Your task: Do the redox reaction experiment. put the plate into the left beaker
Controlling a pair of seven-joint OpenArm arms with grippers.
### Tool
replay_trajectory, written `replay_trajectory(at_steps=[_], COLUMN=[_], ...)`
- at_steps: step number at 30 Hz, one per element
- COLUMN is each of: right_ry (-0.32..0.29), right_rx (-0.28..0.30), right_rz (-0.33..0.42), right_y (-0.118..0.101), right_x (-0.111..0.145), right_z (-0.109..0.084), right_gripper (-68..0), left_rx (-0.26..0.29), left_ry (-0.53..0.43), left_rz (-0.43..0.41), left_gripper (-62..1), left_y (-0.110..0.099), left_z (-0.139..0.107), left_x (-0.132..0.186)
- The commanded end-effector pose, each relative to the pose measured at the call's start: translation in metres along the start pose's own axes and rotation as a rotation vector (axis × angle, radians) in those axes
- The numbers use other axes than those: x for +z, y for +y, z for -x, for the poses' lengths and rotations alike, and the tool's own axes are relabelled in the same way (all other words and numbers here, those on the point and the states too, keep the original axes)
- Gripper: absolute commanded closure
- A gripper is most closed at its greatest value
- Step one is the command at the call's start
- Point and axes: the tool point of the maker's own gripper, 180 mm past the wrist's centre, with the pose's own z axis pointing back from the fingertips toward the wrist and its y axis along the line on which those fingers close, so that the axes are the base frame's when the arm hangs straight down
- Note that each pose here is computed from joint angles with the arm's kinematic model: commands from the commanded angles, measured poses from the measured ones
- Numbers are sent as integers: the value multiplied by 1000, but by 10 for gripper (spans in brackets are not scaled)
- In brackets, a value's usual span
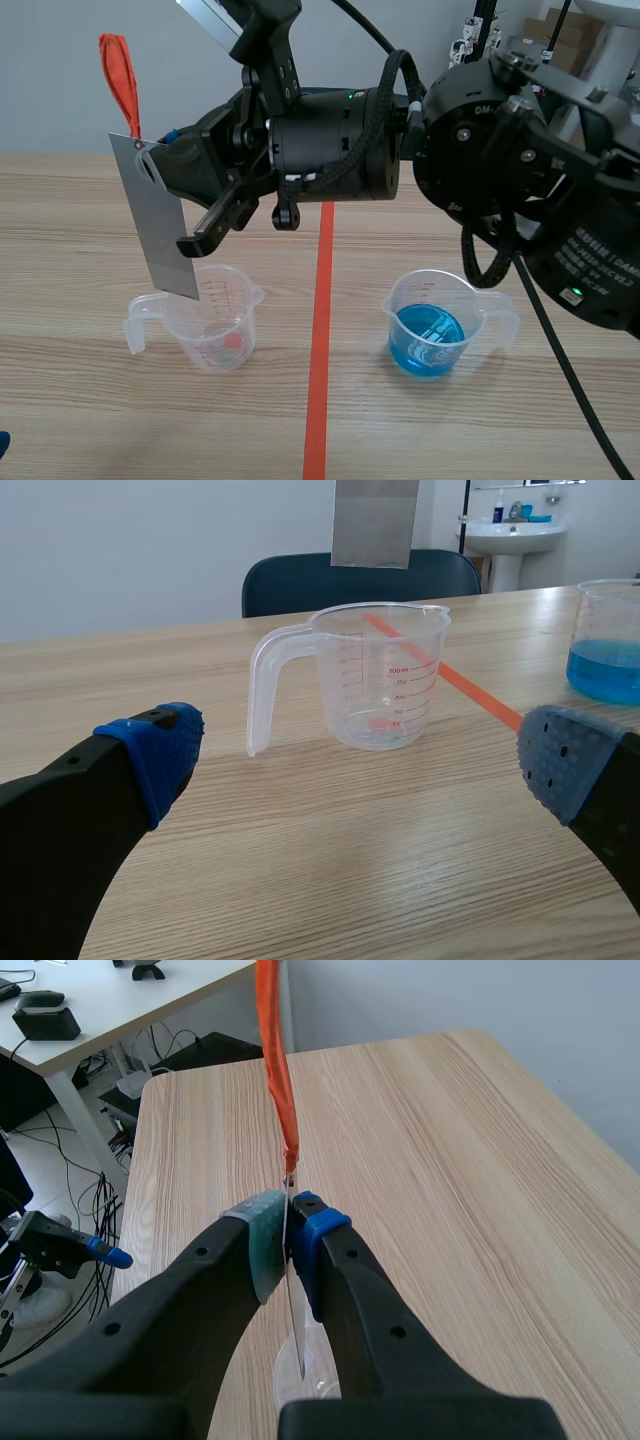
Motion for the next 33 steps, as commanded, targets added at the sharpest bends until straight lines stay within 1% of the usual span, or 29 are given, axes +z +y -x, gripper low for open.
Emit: replay_trajectory(at_steps=[1, 21, 25, 33], right_ry=[-46, -45, -33, -25], right_rx=[16, 17, 36, 45], right_rz=[1, 2, 8, 13], right_y=[-4, -4, -5, -5], right_x=[-1, -1, -1, -1], right_z=[-16, -16, -14, -12], right_gripper=[-4, -4, -4, -4], left_rx=[-3, -3, -3, -3], left_ry=[-58, -58, -58, -58], left_rz=[-3, -3, -3, -3], left_gripper=[-623, -623, -623, -623], left_y=[2, 2, 2, 2], left_z=[-12, -12, -12, -12], left_x=[-1, -1, -1, -1])
